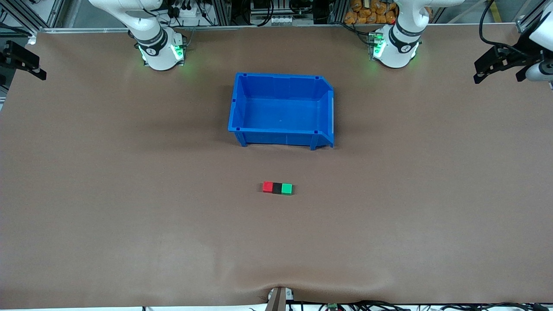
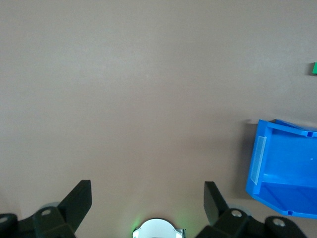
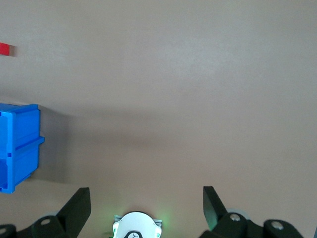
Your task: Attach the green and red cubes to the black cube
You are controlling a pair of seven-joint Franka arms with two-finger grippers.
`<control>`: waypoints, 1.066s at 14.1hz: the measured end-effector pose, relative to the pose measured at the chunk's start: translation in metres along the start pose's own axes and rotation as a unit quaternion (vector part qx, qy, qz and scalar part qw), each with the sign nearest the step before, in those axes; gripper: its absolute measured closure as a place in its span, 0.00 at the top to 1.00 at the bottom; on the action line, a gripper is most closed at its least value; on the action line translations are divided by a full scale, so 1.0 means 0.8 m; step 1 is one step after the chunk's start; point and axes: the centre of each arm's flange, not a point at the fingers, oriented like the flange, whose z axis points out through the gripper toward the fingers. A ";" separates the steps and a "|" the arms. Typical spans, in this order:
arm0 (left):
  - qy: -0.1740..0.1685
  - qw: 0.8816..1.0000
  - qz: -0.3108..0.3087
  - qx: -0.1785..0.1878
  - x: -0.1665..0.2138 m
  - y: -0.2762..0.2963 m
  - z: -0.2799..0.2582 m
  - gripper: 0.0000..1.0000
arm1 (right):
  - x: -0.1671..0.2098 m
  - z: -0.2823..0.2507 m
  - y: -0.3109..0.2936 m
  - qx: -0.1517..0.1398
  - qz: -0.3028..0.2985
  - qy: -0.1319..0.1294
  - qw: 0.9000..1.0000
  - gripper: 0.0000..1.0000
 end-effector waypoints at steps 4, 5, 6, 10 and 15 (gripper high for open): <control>-0.009 1.000 0.010 -0.009 0.000 0.014 0.004 1.00 | 0.000 0.000 0.000 0.000 0.000 0.000 1.000 1.00; -0.013 1.000 0.010 -0.018 0.000 0.016 0.006 1.00 | 0.000 0.000 0.000 0.000 0.000 0.000 1.000 1.00; -0.017 1.000 0.011 -0.024 0.001 0.017 0.009 1.00 | 0.000 0.000 0.000 0.000 0.000 0.000 1.000 1.00; -0.023 0.999 0.011 -0.028 0.003 0.019 0.013 1.00 | 0.000 0.000 0.000 0.000 0.000 0.000 1.000 1.00; -0.036 0.999 0.009 -0.021 0.002 0.015 0.018 1.00 | 0.000 0.000 0.000 0.000 0.000 0.000 1.000 1.00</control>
